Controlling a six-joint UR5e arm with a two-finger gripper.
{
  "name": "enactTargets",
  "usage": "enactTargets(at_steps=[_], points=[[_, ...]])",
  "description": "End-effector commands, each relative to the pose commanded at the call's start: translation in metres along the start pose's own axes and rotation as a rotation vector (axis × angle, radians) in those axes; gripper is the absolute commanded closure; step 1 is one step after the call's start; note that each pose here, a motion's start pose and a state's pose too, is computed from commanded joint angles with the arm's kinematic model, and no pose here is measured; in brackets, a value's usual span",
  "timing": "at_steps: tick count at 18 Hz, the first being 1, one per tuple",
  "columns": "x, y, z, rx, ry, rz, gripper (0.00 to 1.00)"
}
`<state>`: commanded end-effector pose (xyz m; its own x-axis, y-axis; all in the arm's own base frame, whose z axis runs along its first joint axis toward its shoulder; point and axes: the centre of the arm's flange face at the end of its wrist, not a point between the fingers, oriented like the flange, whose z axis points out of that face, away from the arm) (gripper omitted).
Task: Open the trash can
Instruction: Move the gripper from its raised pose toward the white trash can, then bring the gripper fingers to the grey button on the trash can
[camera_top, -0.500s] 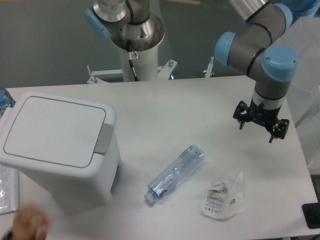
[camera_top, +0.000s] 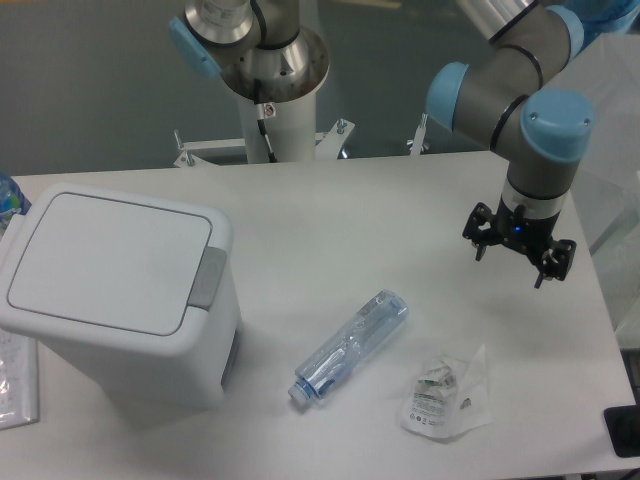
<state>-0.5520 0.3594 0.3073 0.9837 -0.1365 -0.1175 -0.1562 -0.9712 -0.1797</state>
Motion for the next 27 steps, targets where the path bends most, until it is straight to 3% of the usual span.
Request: enactTargets(at_steps=[7,13,17,23,27], points=[[0.001,-0.029,-0.035,0.24,0.038,-0.356,0.0],[0.011,-0.087,-0.065,0.506,0.23,-0.623,0.0],[0.038,-0.126,-0.073,0.586,0.335,-0.611,0.0],[0.093,-0.17,-0.113,0.625,0.377,-0.557,0.0],[0.111,-0.182,-0.143,0.673,0.41,-0.565,0.0]])
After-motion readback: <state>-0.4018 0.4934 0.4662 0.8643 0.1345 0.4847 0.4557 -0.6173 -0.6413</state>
